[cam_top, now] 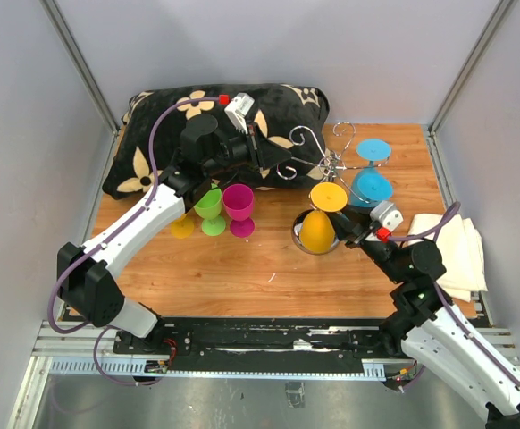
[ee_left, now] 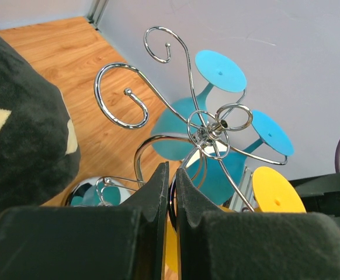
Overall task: Place the wine glass upside down on the wine glass rack
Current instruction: Turn the wine glass upside down at the wine rack, then adjust the wine rack at the center of the board.
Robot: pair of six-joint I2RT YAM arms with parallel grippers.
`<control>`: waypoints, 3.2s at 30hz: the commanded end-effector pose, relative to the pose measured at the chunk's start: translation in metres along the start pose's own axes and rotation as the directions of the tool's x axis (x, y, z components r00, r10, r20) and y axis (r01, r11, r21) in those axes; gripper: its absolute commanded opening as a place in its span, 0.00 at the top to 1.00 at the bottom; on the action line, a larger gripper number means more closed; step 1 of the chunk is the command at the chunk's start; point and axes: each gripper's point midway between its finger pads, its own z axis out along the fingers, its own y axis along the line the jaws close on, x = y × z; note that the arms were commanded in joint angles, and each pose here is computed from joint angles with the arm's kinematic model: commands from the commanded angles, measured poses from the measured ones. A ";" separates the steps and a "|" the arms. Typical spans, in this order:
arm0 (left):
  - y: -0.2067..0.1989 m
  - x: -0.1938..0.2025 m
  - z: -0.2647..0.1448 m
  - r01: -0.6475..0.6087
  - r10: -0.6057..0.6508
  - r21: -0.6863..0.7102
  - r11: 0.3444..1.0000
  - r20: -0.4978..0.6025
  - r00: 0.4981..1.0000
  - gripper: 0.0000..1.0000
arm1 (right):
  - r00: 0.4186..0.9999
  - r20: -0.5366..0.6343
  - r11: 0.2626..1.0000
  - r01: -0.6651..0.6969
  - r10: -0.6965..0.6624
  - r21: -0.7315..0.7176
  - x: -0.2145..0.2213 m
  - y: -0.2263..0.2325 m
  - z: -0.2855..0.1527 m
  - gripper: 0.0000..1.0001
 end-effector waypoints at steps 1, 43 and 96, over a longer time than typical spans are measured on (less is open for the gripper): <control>0.005 0.025 0.001 0.031 -0.032 -0.011 0.999 -0.082 0.996 0.99 | 1.000 0.012 0.997 0.005 -0.006 0.081 -0.012 -0.016 0.001 0.67; -0.024 -0.041 -0.043 -0.116 0.125 -0.131 0.985 0.057 0.991 0.30 | 0.939 -0.250 0.946 -0.161 0.235 0.283 -0.022 -0.022 -0.114 0.13; 0.039 0.085 -0.254 -0.066 0.201 -0.590 0.804 0.167 0.965 0.24 | 0.792 -0.438 0.818 -0.128 0.425 0.561 -0.022 -0.089 0.078 0.60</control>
